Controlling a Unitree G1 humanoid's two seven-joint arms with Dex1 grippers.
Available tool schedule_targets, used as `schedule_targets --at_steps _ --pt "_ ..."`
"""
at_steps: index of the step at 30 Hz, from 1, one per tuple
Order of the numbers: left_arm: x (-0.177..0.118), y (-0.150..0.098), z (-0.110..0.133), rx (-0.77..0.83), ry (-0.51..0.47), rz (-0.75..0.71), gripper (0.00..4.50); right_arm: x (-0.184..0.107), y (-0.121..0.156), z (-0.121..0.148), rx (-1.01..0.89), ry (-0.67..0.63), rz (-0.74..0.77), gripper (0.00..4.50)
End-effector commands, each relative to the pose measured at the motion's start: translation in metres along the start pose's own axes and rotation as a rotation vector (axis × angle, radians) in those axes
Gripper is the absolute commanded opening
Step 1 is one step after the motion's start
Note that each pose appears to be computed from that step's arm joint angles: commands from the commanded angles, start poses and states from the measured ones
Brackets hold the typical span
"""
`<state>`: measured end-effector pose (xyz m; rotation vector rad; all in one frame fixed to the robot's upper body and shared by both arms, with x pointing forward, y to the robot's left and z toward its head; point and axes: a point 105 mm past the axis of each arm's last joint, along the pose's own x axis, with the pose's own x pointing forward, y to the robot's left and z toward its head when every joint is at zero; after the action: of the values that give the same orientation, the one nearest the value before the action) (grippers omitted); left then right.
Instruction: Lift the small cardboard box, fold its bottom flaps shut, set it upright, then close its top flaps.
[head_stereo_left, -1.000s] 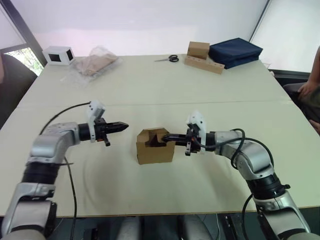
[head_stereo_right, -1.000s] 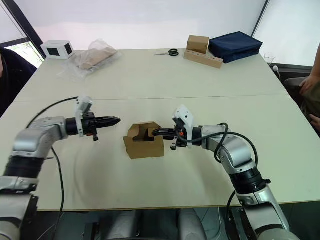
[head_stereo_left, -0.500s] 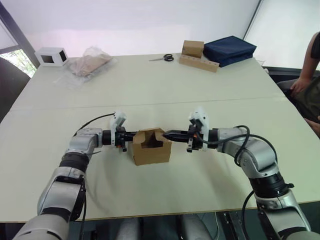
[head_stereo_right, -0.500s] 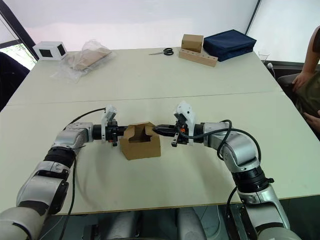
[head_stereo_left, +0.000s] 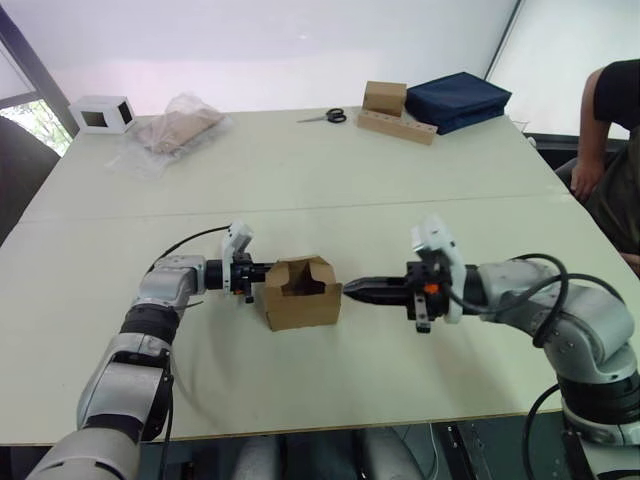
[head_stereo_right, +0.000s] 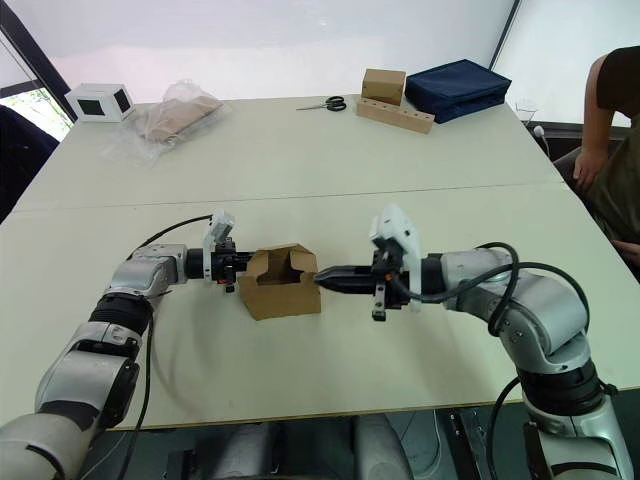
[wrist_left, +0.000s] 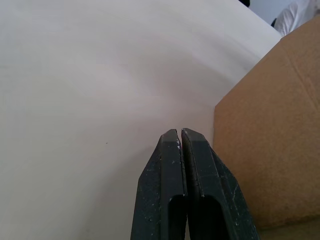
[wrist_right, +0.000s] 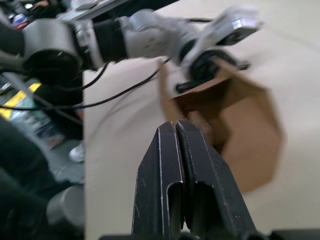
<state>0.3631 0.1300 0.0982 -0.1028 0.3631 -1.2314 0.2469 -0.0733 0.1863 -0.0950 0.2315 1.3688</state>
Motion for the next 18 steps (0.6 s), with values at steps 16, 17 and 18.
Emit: schedule_targets --at_steps 16,17,18 --pt "0.002 -0.009 0.018 0.063 -0.020 -0.054 0.08 0.031 -0.004 0.003 -0.135 0.032 -0.031 0.00" --pt "0.003 -0.009 0.019 0.064 -0.021 -0.056 0.08 0.033 -0.004 0.004 -0.136 0.032 -0.031 0.00" --pt "0.003 -0.009 0.020 0.065 -0.023 -0.056 0.08 0.034 -0.005 0.004 -0.135 0.033 -0.032 0.00"
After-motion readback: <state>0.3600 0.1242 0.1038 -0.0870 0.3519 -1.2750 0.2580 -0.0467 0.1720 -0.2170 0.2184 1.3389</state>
